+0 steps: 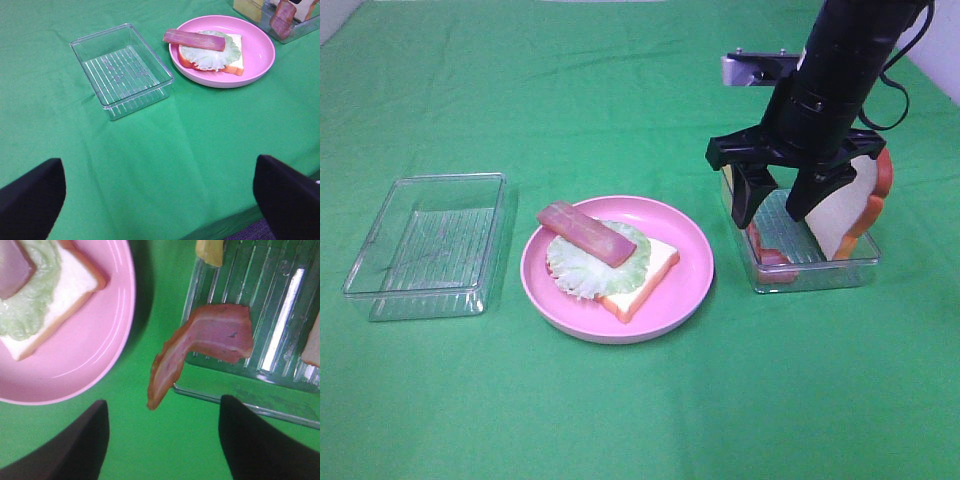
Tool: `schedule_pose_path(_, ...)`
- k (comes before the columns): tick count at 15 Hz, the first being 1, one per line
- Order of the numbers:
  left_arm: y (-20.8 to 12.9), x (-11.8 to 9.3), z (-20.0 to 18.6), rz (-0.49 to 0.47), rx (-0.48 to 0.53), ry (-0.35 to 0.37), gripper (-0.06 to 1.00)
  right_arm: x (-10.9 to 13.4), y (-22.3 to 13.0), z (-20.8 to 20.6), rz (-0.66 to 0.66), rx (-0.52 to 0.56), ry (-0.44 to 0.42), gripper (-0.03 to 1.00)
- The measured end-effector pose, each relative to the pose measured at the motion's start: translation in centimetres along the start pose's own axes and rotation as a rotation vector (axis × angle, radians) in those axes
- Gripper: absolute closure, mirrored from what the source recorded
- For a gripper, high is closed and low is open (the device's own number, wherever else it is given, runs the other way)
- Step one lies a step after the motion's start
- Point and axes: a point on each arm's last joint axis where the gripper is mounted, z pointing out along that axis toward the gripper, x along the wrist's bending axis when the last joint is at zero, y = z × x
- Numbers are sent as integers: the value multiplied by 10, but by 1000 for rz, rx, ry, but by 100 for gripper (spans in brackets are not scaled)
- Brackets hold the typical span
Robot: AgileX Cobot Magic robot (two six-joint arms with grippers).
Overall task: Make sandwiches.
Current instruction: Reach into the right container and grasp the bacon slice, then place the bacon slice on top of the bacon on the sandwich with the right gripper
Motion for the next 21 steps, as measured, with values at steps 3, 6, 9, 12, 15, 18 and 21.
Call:
schedule_pose_path(3,0,0,0,0,0,0,-1,-2,5,17,10,30,-6,40)
schedule_pose_path(6,0,0,0,1,0,0,-1,-3,9,23,15,22,-1,47)
schedule_pose_path(9,0,0,0,1,0,0,-1,-4,10,30,17,29,-3,86)
schedule_pose_path(12,0,0,0,2,0,0,-1,-4,11,29,9,24,-4,97)
schedule_pose_path(15,0,0,0,2,0,0,-1,0,11,2,-11,-19,-8,97)
schedule_pose_path(18,0,0,0,2,0,0,-1,6,2,-41,-27,-97,4,97)
schedule_pose_path(21,0,0,0,2,0,0,-1,25,-12,-77,-98,-176,173,97)
